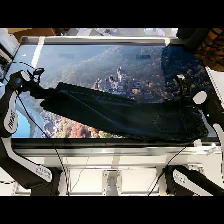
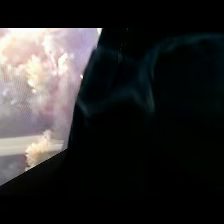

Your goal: Fold the clothes and pants, and hang the long-sleeved shirts on hangers.

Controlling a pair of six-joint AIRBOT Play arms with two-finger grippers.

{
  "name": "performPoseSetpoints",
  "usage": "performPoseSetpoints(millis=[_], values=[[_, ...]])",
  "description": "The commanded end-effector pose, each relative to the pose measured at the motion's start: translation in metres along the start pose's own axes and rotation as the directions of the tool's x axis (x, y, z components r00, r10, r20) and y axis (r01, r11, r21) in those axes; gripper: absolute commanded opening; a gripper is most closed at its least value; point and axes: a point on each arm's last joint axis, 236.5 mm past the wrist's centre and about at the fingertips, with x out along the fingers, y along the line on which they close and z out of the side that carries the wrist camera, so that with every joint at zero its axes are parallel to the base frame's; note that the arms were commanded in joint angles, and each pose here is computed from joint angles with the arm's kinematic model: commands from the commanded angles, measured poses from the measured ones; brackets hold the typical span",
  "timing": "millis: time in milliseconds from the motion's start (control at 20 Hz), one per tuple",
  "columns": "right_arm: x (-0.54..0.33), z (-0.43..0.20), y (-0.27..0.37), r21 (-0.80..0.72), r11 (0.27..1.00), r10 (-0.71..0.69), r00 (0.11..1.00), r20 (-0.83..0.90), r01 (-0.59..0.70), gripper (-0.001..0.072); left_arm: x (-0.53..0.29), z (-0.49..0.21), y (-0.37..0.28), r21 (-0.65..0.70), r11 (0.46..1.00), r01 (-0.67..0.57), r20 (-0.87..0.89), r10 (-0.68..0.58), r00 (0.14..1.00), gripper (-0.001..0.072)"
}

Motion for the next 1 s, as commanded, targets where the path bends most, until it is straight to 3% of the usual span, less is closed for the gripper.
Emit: performPoseSetpoints(millis=[0, 300, 500, 850, 900, 950], values=[[0.004, -0.006, 0.010, 0.000, 1.000, 0.017, 0.999, -0.036, -0.017, 0.0381, 0.004, -0.010, 0.003, -0.006, 0.999, 0.032, -0.032, -0.032, 0.999, 0.0484], [0.004, -0.008, 0.011, 0.010, 1.000, 0.022, 0.999, -0.047, -0.022, 0.0381, -0.009, -0.013, 0.025, -0.144, 0.984, 0.108, 0.032, -0.105, 0.994, 0.0485], [0.004, -0.008, 0.011, 0.012, 1.000, 0.022, 0.999, -0.047, -0.022, 0.0380, -0.005, -0.021, 0.001, -0.146, 0.946, 0.288, 0.031, -0.286, 0.958, 0.0485], [0.004, -0.009, 0.012, 0.018, 1.000, 0.024, 0.998, -0.050, -0.023, 0.0380, 0.016, -0.039, -0.006, -0.190, 0.924, 0.333, -0.042, -0.346, 0.937, 0.0467], [0.004, -0.009, 0.012, 0.018, 1.000, 0.024, 0.998, -0.049, -0.023, 0.0380, 0.017, -0.042, -0.007, -0.205, 0.919, 0.338, -0.054, -0.355, 0.933, 0.0325], [0.004, -0.009, 0.012, 0.018, 1.000, 0.024, 0.998, -0.049, -0.023, 0.0380, 0.018, -0.046, -0.008, -0.217, 0.913, 0.345, -0.068, -0.367, 0.928, 0.0082]])
